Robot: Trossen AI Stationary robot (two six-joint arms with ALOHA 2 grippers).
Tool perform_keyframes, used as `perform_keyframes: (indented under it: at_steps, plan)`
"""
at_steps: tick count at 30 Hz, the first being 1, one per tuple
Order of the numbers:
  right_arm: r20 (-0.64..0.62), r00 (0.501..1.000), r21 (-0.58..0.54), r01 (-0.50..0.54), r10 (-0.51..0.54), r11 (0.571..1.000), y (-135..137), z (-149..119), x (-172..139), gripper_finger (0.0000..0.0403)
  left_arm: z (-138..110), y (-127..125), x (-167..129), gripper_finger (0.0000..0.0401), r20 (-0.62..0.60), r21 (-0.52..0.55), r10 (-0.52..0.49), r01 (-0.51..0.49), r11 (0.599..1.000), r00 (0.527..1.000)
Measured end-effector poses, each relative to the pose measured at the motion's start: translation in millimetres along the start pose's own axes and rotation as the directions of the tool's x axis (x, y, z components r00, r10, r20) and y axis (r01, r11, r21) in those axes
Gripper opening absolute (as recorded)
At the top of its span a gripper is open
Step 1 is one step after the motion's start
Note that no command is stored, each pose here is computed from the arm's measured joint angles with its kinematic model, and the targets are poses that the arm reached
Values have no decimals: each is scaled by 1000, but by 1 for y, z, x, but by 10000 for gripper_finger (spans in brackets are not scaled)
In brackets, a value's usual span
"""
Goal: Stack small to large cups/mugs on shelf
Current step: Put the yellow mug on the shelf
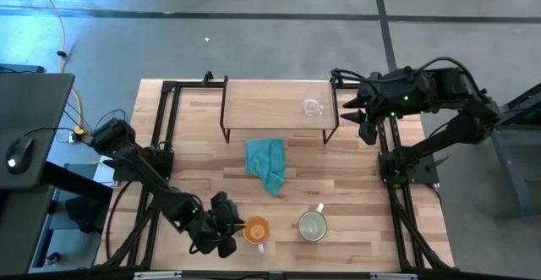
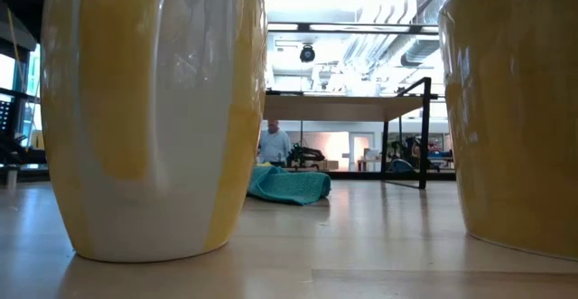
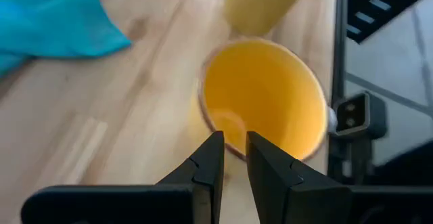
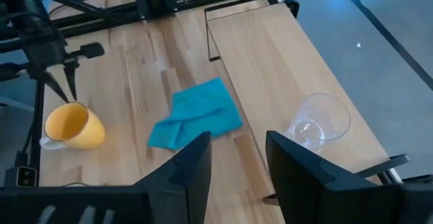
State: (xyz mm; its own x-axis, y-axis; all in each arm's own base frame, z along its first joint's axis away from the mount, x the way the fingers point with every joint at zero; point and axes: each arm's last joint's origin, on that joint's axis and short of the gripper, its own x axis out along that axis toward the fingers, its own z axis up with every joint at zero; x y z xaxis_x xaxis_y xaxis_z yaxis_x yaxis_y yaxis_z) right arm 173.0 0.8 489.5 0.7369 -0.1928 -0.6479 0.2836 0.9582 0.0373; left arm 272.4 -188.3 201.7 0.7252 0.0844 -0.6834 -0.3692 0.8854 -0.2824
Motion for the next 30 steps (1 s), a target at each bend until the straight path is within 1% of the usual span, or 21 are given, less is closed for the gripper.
perform_keyframes:
  at_steps: [2,7,12,16,22,25,30]
  plan:
    - [13,1000,0,-3,3,1000,1,2,1,133,3,2,3,53,-31,-13,-15,14,1000,999]
    - [14,1000,-4,-4,4,1000,2,4,5,133,11,7,8,53,-39,-43,-18,17,999,999]
    - [5,1000,-6,-4,4,1000,3,5,8,133,18,12,13,53,-80,-73,-41,35,997,996]
    - [1,1000,-9,-23,23,1000,3,4,7,133,24,16,17,53,-83,-90,-38,31,995,996]
    - [-10,1000,-19,-22,22,1000,3,3,8,133,35,20,20,53,-89,-117,-49,38,992,995]
    - [-14,1000,-29,-22,21,999,3,3,8,133,41,22,21,53,-94,-114,-59,48,992,994]
    - [-14,1000,-39,-22,21,999,3,3,8,133,44,23,22,53,-124,-98,-84,72,993,989]
